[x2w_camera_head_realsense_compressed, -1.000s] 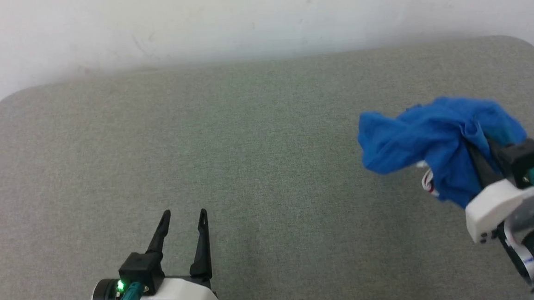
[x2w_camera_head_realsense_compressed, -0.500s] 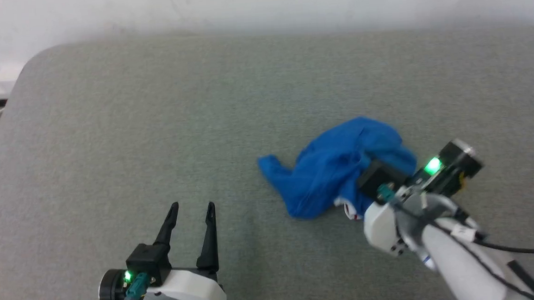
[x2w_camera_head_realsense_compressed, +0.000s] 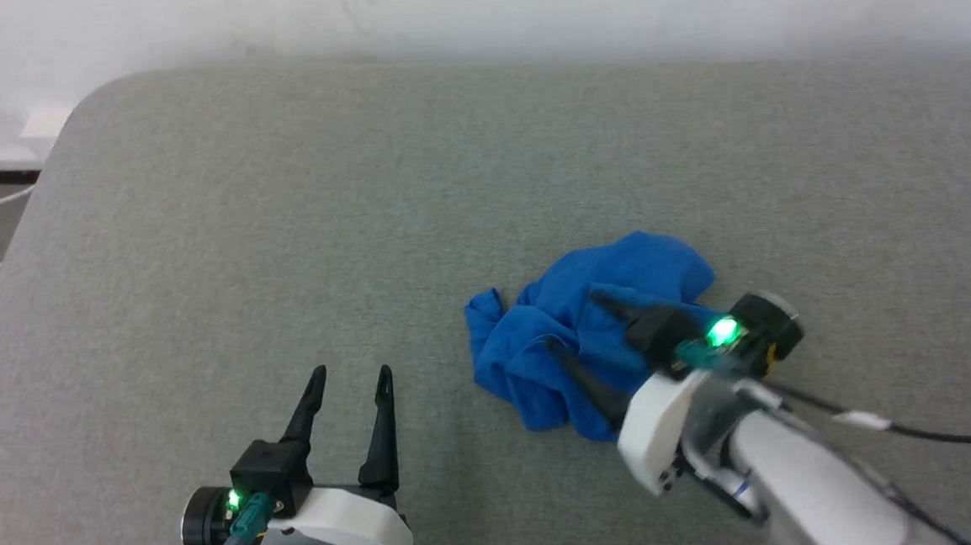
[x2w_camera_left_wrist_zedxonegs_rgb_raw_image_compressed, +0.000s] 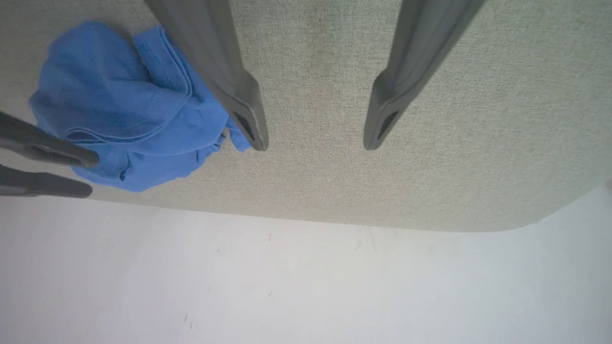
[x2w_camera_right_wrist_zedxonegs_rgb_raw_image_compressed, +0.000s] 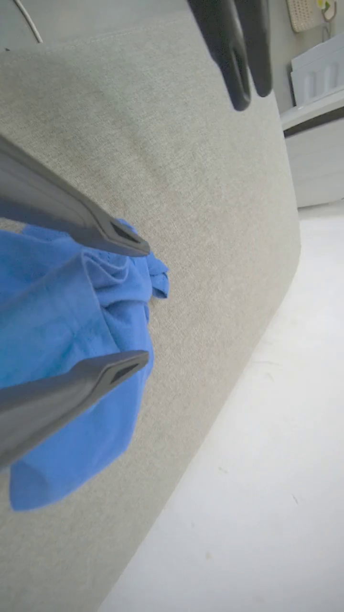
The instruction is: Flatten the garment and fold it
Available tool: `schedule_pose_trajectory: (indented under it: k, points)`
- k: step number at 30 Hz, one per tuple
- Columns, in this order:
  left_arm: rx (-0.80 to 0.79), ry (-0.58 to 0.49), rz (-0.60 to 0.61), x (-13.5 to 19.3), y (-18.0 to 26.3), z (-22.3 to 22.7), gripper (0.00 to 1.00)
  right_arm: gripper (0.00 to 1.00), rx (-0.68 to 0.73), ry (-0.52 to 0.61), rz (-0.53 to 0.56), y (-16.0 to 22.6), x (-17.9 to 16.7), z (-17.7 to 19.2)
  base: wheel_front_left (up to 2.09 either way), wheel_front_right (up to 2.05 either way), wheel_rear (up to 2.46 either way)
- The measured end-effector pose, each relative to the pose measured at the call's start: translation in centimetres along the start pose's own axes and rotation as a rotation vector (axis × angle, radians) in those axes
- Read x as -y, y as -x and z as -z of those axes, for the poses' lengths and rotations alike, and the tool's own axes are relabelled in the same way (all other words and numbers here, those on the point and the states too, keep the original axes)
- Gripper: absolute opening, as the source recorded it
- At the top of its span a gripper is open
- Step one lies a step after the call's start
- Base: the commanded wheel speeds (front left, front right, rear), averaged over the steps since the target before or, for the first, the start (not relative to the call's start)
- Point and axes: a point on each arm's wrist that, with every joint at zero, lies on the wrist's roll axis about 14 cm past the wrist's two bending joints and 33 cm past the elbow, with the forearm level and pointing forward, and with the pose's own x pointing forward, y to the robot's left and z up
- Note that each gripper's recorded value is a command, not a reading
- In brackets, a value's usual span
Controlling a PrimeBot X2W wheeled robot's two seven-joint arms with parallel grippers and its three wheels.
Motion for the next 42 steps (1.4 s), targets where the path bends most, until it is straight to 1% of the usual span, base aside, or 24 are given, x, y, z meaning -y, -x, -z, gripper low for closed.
schedule_pose_trajectory:
  k: [3,6,9,12,14,16,21,23,25,26,27,31,35,38,42]
  points:
    - [0.015,0.011,0.054,1.4,-0.4,-0.4,1.00,1.00,0.084,-0.037,0.084,1.8,3.2,-2.5,0.00,0.00,0.00]
    - [0.014,0.037,0.145,4.0,-0.7,-0.5,1.00,1.00,0.145,-0.055,0.207,4.8,7.2,-4.1,0.00,0.00,0.00]
    - [-0.060,0.043,0.281,7.8,-0.5,0.8,1.00,1.00,0.173,-0.094,0.368,8.9,11.1,-4.2,0.00,0.00,0.00]
    - [-0.151,0.018,0.420,11.6,-0.4,1.9,1.00,1.00,0.149,-0.126,0.524,13.2,14.0,-2.5,0.00,0.00,0.00]
    - [-0.188,-0.023,0.489,13.4,-0.8,2.0,1.00,1.00,0.122,-0.139,0.594,15.4,14.6,-1.3,0.00,0.00,0.00]
    - [-0.225,-0.068,0.542,14.3,-1.3,2.1,1.00,1.00,0.106,-0.158,0.650,17.1,14.9,-0.3,0.00,0.00,0.00]
    - [-0.294,-0.229,0.606,14.6,-3.1,2.7,1.00,1.00,0.096,-0.220,0.744,19.8,14.8,1.2,0.00,0.00,0.00]
    - [-0.345,-0.270,0.625,14.8,-3.3,3.6,1.00,1.00,0.077,-0.239,0.771,20.5,14.8,2.1,0.00,0.00,0.00]
    - [-0.383,-0.290,0.651,15.2,-3.2,4.5,1.00,1.00,0.054,-0.251,0.787,20.8,14.8,3.0,0.00,0.00,0.00]
    - [-0.393,-0.294,0.668,15.5,-3.0,4.8,0.80,1.00,0.045,-0.255,0.792,20.9,14.8,3.3,0.00,0.00,0.00]
    - [-0.401,-0.299,0.684,15.8,-2.8,5.1,0.00,1.00,0.041,-0.259,0.795,20.9,14.8,3.5,0.00,0.00,0.00]
    - [-0.366,-0.288,0.737,16.9,-2.5,4.5,0.00,1.00,0.030,-0.275,0.812,21.1,14.8,4.2,0.00,0.00,0.00]
    - [-0.273,-0.236,0.793,18.9,-1.8,1.3,0.00,1.00,0.029,-0.284,0.823,21.4,14.7,4.4,0.00,0.00,0.00]
    - [-0.168,-0.187,0.839,20.7,-1.2,-2.5,0.00,1.00,0.035,-0.284,0.825,21.6,14.6,4.3,0.00,0.00,0.00]
    - [0.070,-0.143,0.851,22.1,-2.6,-10.5,0.00,1.00,0.053,-0.290,0.834,21.8,14.5,4.0,0.00,0.00,0.00]
